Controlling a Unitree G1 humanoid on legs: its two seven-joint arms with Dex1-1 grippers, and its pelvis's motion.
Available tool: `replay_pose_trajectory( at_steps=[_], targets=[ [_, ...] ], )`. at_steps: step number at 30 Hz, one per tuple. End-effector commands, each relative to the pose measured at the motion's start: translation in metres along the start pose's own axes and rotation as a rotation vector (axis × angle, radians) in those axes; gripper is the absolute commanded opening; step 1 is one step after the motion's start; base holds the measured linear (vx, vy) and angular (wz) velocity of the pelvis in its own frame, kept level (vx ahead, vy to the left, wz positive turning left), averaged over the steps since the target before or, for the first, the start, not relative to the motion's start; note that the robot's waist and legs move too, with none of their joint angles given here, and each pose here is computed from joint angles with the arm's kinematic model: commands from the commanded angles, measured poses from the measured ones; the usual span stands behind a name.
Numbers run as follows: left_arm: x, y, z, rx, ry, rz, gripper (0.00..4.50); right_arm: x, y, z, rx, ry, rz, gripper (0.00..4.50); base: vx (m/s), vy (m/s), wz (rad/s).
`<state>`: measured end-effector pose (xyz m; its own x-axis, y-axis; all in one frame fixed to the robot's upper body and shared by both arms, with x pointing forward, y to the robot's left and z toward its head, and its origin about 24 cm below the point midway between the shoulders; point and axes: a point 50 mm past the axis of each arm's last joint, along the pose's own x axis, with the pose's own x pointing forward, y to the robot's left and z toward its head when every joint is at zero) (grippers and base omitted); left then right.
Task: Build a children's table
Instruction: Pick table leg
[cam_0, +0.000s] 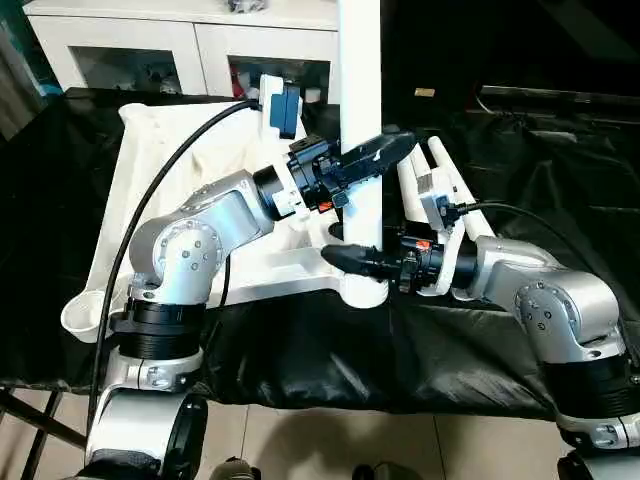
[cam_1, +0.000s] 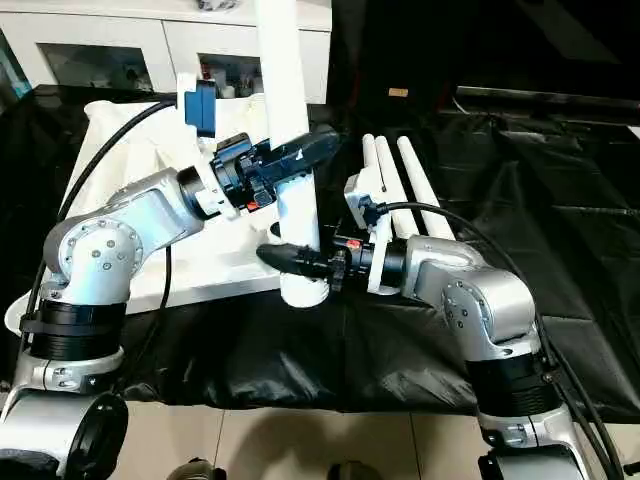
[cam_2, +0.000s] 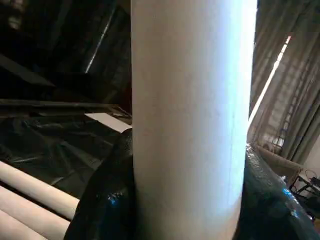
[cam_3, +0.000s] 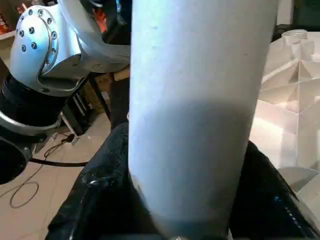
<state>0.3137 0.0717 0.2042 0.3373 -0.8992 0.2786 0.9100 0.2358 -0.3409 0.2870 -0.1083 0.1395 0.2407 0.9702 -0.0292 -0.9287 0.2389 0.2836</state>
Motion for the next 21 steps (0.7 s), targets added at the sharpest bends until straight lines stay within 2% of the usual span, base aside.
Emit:
replay_pose_trajectory(
  at_steps=[1, 2, 4, 7, 9, 10, 11, 12, 13, 15, 16, 17, 18, 19, 21],
  targets=[
    [0.001, -0.005, 0.003, 0.017, -0.002, -0.019, 1.88, 0.000, -0.002, 0.001, 0.001, 0.005, -0.012, 2.04, 0.000, 0.000, 0.00],
    [0.001, -0.005, 0.003, 0.019, -0.002, -0.015, 2.23, 0.001, -0.002, 0.001, 0.001, 0.005, -0.015, 1.99, 0.000, 0.000, 0.00],
    [0.001, -0.004, 0.004, 0.019, -0.008, 0.004, 2.58, 0.001, -0.002, 0.001, -0.002, 0.003, -0.021, 1.98, 0.000, 0.000, 0.00],
    [0.002, -0.004, 0.006, 0.049, -0.017, 0.026, 2.67, 0.003, -0.003, 0.002, -0.017, -0.012, -0.042, 1.97, 0.000, 0.000, 0.00],
    [0.002, 0.000, 0.006, 0.088, -0.013, 0.076, 3.01, 0.005, -0.004, 0.005, -0.030, -0.026, -0.071, 1.96, 0.000, 0.000, 0.00],
    [0.002, 0.001, 0.007, 0.105, -0.011, 0.099, 3.04, 0.006, -0.004, 0.006, -0.036, -0.032, -0.084, 1.96, 0.000, 0.000, 0.00],
    [0.002, 0.006, 0.008, 0.136, -0.018, 0.160, 3.06, 0.008, -0.006, 0.008, -0.055, -0.042, -0.129, 1.96, 0.000, 0.000, 0.00],
    [0.002, 0.015, 0.012, 0.178, -0.045, 0.294, 3.19, 0.013, -0.009, 0.011, -0.089, -0.050, -0.208, 1.96, 0.000, 0.000, 0.00],
    [0.002, 0.015, 0.012, 0.178, -0.045, 0.294, 3.19, 0.013, -0.009, 0.011, -0.089, -0.050, -0.208, 1.96, 0.000, 0.000, 0.00],
    [0.002, 0.021, 0.014, 0.187, -0.070, 0.403, 3.22, 0.018, -0.010, 0.011, -0.119, -0.048, -0.276, 1.96, 0.000, 0.000, 0.00],
    [0.003, 0.025, 0.017, 0.187, -0.108, 0.504, 3.22, 0.024, -0.010, 0.012, -0.143, -0.053, -0.324, 1.96, 0.000, 0.000, 0.00],
    [0.003, 0.025, 0.017, 0.187, -0.108, 0.504, 3.22, 0.024, -0.010, 0.012, -0.143, -0.053, -0.324, 1.96, 0.000, 0.000, 0.00],
    [0.004, 0.028, 0.019, 0.177, -0.145, 0.589, 3.22, 0.029, -0.010, 0.013, -0.160, -0.067, -0.370, 1.96, 0.000, 0.000, 0.00],
    [0.004, 0.028, 0.019, 0.178, -0.147, 0.595, 3.22, 0.030, -0.010, 0.013, -0.160, -0.068, -0.374, 1.96, 0.000, 0.000, 0.00],
    [0.006, 0.031, 0.018, 0.211, -0.158, 0.728, 3.22, 0.038, -0.010, 0.015, -0.143, -0.100, -0.432, 1.96, 0.000, 0.000, 0.00]
  ],
)
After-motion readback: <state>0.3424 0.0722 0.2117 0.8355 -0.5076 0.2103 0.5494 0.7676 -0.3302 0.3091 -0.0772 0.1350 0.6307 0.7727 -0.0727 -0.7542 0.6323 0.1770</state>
